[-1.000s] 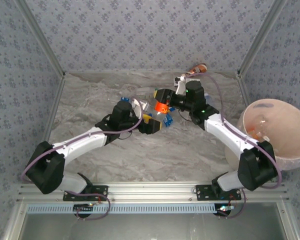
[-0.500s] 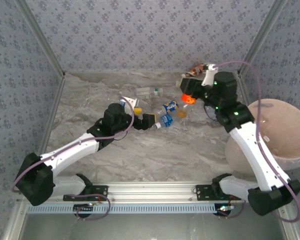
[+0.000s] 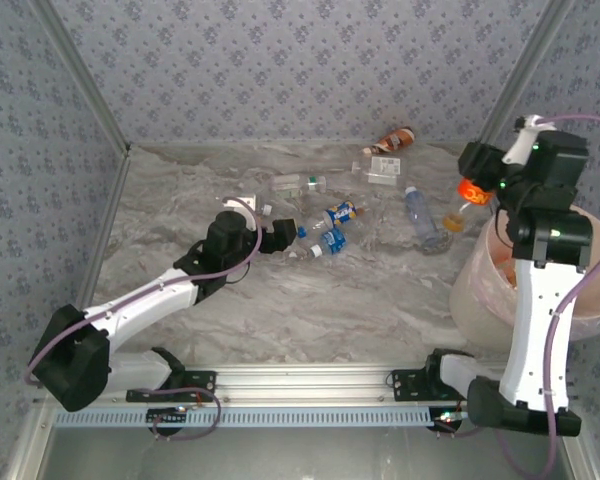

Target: Put the plastic bottles in the bin

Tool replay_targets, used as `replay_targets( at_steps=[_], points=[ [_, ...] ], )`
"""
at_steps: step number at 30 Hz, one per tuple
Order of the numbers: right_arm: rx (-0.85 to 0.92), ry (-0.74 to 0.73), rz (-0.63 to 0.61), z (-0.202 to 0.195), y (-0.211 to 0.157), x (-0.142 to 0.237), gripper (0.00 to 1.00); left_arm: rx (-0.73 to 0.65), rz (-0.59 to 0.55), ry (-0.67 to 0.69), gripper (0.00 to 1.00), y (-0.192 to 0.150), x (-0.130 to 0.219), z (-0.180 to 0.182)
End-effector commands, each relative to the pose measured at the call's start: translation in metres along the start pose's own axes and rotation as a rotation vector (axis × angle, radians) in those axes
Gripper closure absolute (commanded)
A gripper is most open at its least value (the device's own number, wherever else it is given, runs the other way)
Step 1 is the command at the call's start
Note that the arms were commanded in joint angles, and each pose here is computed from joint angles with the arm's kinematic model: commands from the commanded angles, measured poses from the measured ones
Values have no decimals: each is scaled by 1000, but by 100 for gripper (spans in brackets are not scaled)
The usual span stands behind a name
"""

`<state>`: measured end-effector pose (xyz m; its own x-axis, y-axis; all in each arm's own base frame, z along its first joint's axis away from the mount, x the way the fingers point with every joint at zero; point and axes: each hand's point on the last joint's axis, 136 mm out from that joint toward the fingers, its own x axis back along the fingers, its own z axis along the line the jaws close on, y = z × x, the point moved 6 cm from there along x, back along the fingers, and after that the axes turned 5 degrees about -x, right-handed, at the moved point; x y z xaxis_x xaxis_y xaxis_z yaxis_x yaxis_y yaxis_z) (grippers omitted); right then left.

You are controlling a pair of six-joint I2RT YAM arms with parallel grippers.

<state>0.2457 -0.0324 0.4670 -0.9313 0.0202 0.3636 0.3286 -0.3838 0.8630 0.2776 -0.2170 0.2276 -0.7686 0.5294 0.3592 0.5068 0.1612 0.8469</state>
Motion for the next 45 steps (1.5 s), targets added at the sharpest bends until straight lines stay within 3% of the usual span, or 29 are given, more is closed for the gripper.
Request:
replay_targets(
  at_steps=[1, 8, 13, 24, 26, 29, 31, 37, 45],
  points=[
    [-8, -2, 1, -12, 6, 24, 50, 22, -9, 5, 2, 5, -6, -1],
    [-131, -399, -99, -84, 7, 46, 50, 44, 12, -13, 2, 6, -13, -4],
    [-104, -577, -52, -113, -18, 45, 49, 43, 25, -9, 2, 7, -16, -5],
    [-70, -589, 87, -129, -72, 19, 46, 89, 52, -39, 2, 11, -23, -10],
    [-59, -569, 110, -128, -78, 13, 40, 91, 57, -29, 2, 11, -22, -8],
    [-41, -550, 129, -124, -81, 8, 20, 99, 61, -7, 2, 10, -23, -4],
    [-35, -569, 124, -124, -80, 8, 11, 114, 62, 6, 2, 9, -23, 0],
    [-26, -556, 83, -115, -71, 12, 0, 147, 63, 35, 2, 7, -25, 7],
    [-19, -515, 34, -101, -63, 15, 0, 188, 75, 62, 2, 3, -30, 16]
  ],
)
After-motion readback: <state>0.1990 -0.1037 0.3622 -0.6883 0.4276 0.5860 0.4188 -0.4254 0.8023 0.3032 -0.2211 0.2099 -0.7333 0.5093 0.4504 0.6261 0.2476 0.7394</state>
